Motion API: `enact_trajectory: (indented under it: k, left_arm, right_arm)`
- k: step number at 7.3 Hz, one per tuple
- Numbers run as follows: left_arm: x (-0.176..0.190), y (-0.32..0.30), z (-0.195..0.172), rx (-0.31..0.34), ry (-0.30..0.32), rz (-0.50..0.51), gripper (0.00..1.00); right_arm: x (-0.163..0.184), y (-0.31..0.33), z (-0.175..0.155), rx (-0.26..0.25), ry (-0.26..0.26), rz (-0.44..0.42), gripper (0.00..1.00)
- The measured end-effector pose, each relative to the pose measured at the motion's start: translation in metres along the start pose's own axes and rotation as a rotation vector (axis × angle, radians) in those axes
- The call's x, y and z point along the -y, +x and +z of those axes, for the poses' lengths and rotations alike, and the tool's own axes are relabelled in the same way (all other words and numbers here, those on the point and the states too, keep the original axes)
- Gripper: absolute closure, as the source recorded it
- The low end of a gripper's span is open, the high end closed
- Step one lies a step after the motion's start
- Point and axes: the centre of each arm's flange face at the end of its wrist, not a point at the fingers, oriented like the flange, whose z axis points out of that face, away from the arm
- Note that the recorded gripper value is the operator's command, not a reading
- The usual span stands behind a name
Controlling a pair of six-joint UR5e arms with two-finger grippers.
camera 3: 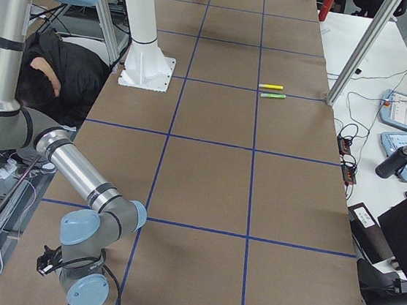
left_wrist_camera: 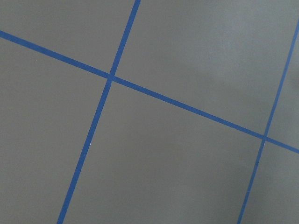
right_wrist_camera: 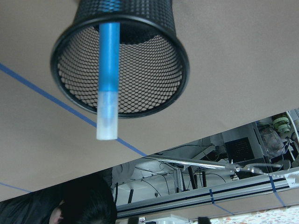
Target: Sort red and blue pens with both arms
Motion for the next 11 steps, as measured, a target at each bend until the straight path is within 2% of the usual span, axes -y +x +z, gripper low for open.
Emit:
enact_trajectory:
  k: [1,3,4,5,6,7,8,9,11]
  left_arm:
    - [0.000,-0.001,0.000,0.008,0.001,0.001,0.00]
    - [0.002,-0.005,0.003,0.031,0.001,-0.003,0.00]
    - [0.003,-0.008,0.004,0.035,-0.001,-0.007,0.00]
    - [0.003,-0.010,0.006,0.037,-0.001,-0.005,0.00]
    - [0.007,-0.012,0.008,0.035,0.008,0.019,0.00]
    - [0.014,-0.011,0.010,0.032,0.024,0.058,0.00]
    - [0.025,-0.007,0.011,0.037,0.038,0.091,0.00]
    - [0.037,0.000,0.008,0.085,0.063,0.118,0.00]
    - [0.051,0.014,0.012,0.253,0.118,0.180,0.00]
  right_arm:
    - [0.010,-0.010,-0.027,-0.035,0.088,0.002,0.00]
    - [0.021,-0.053,-0.114,-0.115,0.299,0.007,0.00]
    - [0.017,-0.079,-0.155,-0.159,0.401,-0.026,0.00]
    - [0.013,-0.103,-0.186,-0.195,0.514,-0.085,0.00]
    - [0.013,-0.127,-0.208,-0.203,0.626,-0.166,0.00]
    - [0.018,-0.156,-0.221,-0.206,0.713,-0.255,0.00]
    - [0.023,-0.195,-0.228,-0.213,0.765,-0.328,0.00]
    - [0.024,-0.248,-0.236,-0.189,0.796,-0.344,0.00]
    - [0.017,-0.350,-0.251,-0.102,0.831,-0.282,0.00]
